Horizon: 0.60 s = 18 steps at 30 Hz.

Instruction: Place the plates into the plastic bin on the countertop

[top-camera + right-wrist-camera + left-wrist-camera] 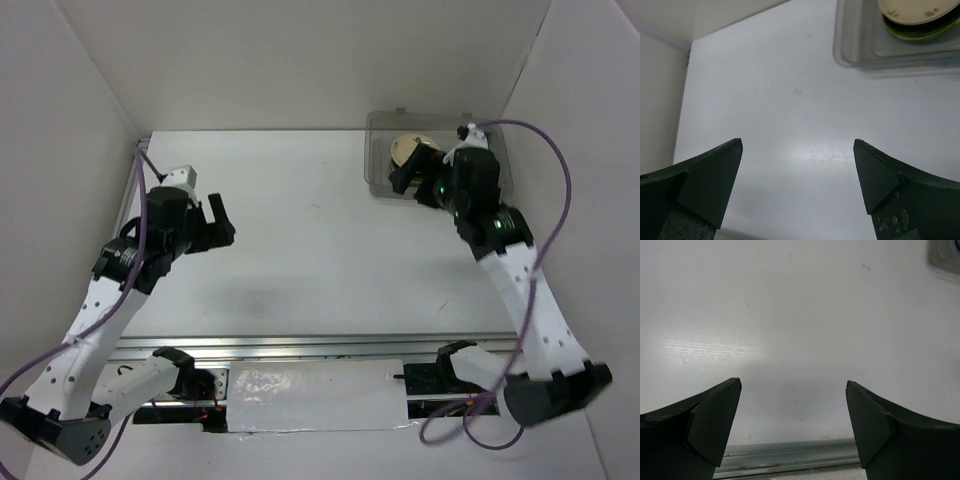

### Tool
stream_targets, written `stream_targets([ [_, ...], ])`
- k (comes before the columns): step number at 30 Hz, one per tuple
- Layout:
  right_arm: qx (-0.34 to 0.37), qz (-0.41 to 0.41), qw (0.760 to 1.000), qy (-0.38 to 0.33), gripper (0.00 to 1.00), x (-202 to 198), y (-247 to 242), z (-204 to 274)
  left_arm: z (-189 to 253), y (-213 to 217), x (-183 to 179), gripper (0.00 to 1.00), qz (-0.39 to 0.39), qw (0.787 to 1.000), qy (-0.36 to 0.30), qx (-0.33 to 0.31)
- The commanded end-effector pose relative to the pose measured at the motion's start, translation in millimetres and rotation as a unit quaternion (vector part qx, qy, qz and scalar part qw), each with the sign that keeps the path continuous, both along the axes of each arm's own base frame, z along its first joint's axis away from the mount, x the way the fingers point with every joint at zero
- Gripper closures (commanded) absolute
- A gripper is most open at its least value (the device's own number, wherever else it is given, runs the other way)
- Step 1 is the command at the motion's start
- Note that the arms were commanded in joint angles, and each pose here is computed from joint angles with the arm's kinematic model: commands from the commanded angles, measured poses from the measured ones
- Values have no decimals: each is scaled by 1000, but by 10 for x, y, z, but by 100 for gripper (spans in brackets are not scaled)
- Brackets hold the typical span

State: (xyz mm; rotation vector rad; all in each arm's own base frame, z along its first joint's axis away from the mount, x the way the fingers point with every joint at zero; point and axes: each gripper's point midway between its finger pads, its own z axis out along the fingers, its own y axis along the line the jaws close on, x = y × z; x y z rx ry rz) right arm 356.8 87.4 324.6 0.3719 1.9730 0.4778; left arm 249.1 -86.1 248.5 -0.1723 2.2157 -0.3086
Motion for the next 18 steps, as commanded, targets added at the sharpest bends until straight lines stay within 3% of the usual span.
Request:
stream_targets([
  [1,-67,-13,997,-19,0,-641,-90,38,319,383,218,1,105,993,-20,51],
  [8,-48,24,998,-38,0,-1637,-140,68,535,864,41,1,203,972,-41,109],
  [18,-46,59,994,-84,0,-2341,-463,95,554,937,-557,1,184,978,-69,68],
])
